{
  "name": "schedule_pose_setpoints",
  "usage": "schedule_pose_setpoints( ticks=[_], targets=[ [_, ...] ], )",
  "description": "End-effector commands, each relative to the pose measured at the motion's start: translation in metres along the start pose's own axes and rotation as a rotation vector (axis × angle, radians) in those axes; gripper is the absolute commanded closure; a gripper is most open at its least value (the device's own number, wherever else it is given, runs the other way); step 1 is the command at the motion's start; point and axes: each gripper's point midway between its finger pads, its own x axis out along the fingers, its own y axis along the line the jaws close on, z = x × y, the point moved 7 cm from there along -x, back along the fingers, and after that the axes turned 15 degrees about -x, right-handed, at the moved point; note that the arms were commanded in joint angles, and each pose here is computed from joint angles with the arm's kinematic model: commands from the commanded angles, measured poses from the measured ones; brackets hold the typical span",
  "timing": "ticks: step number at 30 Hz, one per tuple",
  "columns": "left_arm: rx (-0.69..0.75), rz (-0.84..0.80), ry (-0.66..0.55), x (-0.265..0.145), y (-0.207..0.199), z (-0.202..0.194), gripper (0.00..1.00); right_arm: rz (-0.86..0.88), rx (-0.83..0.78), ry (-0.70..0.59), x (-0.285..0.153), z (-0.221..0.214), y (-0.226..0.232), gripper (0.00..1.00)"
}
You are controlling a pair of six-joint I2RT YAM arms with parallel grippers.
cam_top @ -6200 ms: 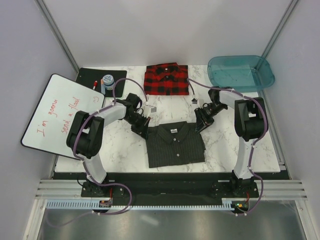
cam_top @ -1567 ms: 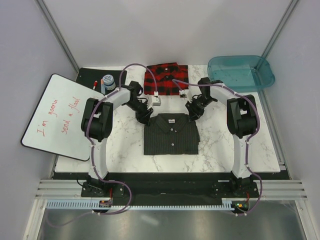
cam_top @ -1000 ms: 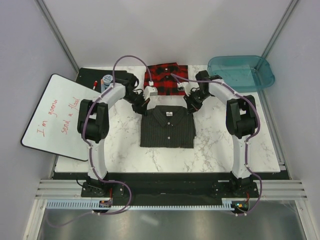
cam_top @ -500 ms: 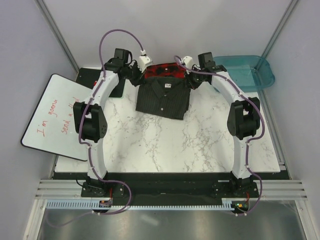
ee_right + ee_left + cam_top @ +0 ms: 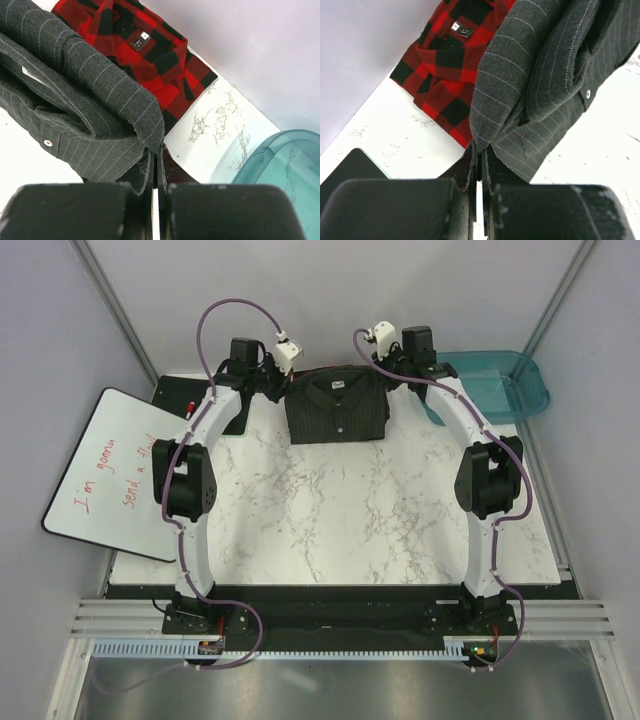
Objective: Fold and stack the long sleeve shirts
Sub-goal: Neatly place the folded shirt to the corner
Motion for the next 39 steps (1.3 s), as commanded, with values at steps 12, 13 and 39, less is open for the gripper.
schedule_pose_setpoints(
  ticks=[12, 13, 39],
  targets=[
    [0.075, 0.161, -0.249, -0.038, 0.011, 0.067, 0.98, -0.204, -0.024, -0.153, -0.028, 0.054, -0.045, 1.00],
    [0.078, 0.163, -0.245, -0.036, 0.012, 0.066, 0.98, -0.201, -0.024, -0.147, -0.025, 0.052, -0.045, 1.00],
    [0.020, 0.232, -0.212, 0.027, 0.051, 0.033, 0.98, -0.232, -0.011, -0.078, 0.038, 0.007, -0.042, 1.00]
  ],
)
